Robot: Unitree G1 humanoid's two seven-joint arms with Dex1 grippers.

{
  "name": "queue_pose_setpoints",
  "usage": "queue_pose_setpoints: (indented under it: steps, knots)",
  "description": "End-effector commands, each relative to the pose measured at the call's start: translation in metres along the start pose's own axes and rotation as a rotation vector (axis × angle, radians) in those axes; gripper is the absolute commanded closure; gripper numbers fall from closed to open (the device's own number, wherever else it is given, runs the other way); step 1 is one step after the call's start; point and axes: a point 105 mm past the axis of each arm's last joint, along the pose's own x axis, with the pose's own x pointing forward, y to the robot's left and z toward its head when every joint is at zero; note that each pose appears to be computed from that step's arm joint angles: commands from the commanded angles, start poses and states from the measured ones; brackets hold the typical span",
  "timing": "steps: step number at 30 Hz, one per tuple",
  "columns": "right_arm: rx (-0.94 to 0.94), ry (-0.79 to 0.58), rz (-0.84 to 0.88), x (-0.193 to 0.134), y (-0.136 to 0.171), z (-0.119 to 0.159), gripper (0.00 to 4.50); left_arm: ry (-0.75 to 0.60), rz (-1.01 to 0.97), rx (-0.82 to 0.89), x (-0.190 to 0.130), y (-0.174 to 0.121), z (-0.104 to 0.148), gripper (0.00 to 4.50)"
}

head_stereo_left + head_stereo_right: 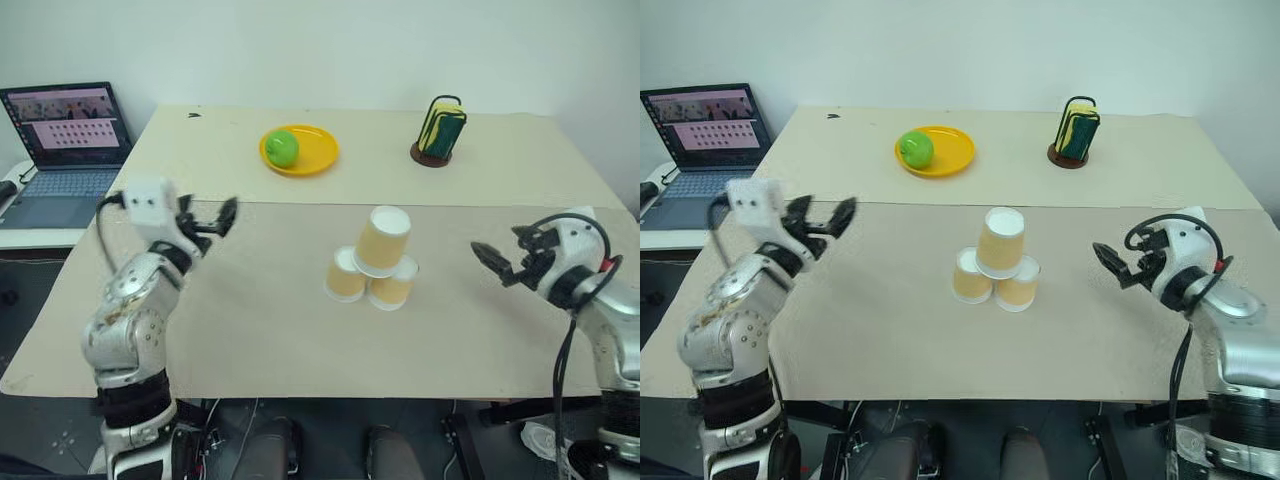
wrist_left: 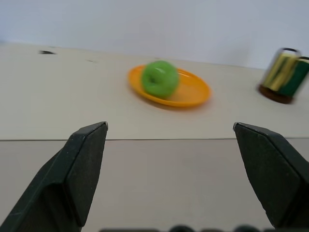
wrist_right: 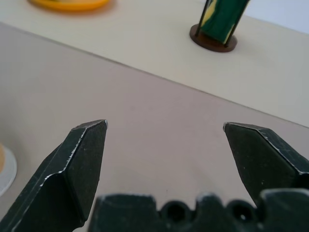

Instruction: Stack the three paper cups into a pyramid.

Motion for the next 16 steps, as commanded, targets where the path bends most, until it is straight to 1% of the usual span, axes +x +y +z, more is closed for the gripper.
queue_pose_setpoints:
  steps: [1,4,5,7,11,16]
  knots:
    - [0.016,-0.038,-0.109,-0.003,-0.011,-0.001,0.00,-0.050,0.199,0.084,-0.015,0.033,-0.008,0.05]
    - [0.059,-0.058,-0.220,-0.009,-0.024,-0.012,0.00,-0.058,0.256,0.145,-0.024,0.047,-0.022,0.05]
    - [0.076,-0.064,-0.240,-0.011,-0.027,-0.015,0.00,-0.061,0.264,0.152,-0.025,0.049,-0.024,0.05]
    - [0.148,-0.099,-0.285,-0.018,-0.036,-0.020,0.00,-0.076,0.315,0.136,-0.027,0.063,-0.032,0.05]
    - [0.147,-0.147,-0.322,-0.026,-0.045,-0.022,0.00,-0.124,0.378,0.105,-0.027,0.079,-0.033,0.05]
    - [0.144,-0.136,-0.324,-0.025,-0.040,-0.031,0.00,-0.145,0.375,0.093,-0.019,0.082,-0.033,0.05]
